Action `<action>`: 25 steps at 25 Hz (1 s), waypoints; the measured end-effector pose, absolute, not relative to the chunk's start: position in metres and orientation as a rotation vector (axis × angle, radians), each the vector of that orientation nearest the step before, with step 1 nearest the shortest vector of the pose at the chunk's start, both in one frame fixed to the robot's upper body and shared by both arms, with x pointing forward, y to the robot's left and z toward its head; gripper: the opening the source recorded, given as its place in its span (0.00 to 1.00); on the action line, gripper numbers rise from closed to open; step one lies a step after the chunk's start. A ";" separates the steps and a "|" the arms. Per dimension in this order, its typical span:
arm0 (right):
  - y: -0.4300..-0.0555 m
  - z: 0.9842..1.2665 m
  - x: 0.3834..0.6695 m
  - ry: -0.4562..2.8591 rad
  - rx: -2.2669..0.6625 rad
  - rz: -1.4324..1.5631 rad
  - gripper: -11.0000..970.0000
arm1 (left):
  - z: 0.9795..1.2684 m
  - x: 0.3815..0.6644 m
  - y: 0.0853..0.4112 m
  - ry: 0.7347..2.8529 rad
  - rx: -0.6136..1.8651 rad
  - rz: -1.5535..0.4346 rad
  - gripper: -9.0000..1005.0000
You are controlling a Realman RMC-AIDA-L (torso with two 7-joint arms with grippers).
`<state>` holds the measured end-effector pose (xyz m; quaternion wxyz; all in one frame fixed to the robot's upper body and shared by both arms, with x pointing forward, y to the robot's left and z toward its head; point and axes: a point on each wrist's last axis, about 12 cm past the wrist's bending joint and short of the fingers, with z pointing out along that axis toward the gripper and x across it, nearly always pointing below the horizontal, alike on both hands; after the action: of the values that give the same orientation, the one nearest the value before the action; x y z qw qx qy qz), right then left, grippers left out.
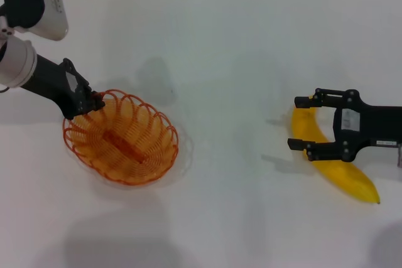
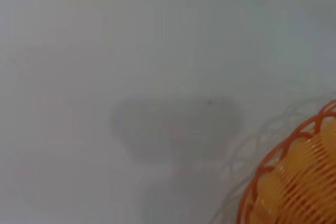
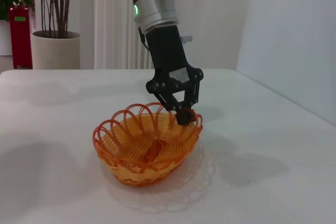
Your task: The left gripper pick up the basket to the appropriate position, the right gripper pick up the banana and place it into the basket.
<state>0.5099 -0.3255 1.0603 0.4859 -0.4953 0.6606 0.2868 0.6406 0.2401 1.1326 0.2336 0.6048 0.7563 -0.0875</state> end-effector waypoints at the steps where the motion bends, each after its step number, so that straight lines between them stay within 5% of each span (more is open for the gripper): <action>1: -0.326 1.060 0.509 1.609 -1.204 0.697 0.80 | 1.133 0.641 0.240 2.075 1.659 -0.240 0.11; 13: -0.330 1.060 0.508 1.615 -1.190 0.687 0.79 | 1.138 0.636 0.246 2.057 1.611 -0.269 0.10; 25: -0.332 1.061 0.509 1.613 -1.171 0.679 0.79 | 1.154 0.624 0.251 2.202 1.234 -0.522 0.08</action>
<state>0.5087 -0.3316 1.0611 0.4948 -0.4832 0.6657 0.2802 0.6238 0.2513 1.1544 0.2783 0.4599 0.8205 -0.1946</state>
